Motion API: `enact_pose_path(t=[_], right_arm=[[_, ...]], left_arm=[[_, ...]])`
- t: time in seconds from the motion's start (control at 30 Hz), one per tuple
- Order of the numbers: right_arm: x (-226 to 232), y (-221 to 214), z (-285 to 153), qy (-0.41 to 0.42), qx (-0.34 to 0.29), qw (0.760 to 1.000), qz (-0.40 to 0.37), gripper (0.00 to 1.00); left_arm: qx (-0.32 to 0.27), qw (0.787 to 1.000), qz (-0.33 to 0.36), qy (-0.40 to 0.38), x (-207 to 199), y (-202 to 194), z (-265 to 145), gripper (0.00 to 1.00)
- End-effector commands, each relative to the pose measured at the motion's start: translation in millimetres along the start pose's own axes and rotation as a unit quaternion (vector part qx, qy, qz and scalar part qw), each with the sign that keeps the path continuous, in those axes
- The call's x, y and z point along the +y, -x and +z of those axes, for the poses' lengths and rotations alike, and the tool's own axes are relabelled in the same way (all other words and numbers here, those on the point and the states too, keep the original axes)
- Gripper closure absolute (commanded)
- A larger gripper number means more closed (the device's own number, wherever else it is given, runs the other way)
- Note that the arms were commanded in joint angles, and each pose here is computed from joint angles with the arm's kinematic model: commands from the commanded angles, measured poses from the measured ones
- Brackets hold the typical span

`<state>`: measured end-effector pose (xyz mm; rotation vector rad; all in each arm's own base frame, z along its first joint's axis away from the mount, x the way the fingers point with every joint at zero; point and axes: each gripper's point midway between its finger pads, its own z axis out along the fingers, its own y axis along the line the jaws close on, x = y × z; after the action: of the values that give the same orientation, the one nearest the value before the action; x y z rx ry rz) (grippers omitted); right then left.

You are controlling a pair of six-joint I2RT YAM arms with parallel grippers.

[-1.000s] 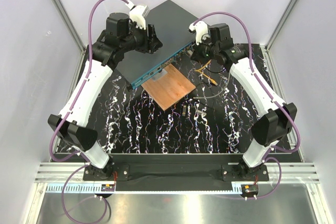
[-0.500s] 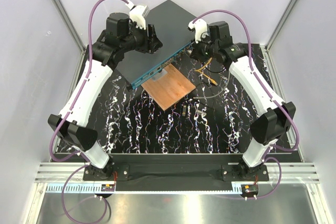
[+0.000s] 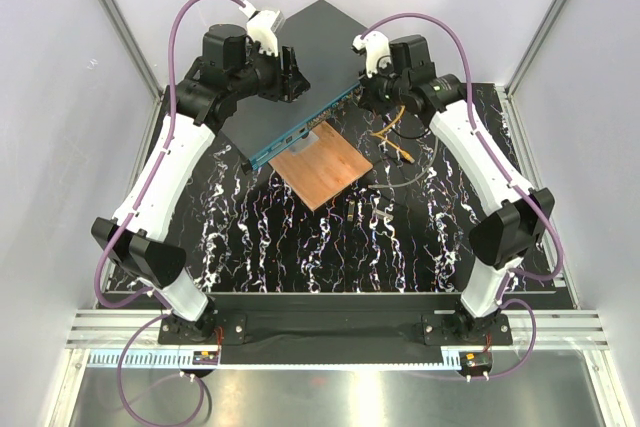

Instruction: Insert the plug into the switch port

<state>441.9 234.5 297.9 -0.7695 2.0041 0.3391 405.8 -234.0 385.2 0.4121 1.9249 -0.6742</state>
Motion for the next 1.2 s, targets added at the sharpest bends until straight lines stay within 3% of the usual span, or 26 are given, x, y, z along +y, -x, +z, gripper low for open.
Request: enact_pose_path(t=[0.0,0.3,0.67,1.03,1.17], right_arm=[[1,60,-9,-0.011,-0.09,0.996,-0.006,1.0],[1,65,-5,-0.011,-0.094,0.995,-0.004,1.0],[5,81,-13,-0.003,-0.114,0.993,-0.011,0.85],[7,85,-8,0.006,-0.116,0.993,-0.012,0.78],[8,84,-6,0.008,-0.115,0.993,-0.012,0.7]], left_arm=[[-0.03,0.999,0.01,-0.013,-7,16,-2,0.45],[-0.031,0.999,0.008,-0.012,-6,16,-1,0.45],[-0.03,0.999,0.007,-0.012,-6,14,-1,0.45],[-0.029,0.999,0.006,-0.012,-5,14,1,0.45],[-0.03,0.999,0.007,-0.011,-5,14,0,0.45]])
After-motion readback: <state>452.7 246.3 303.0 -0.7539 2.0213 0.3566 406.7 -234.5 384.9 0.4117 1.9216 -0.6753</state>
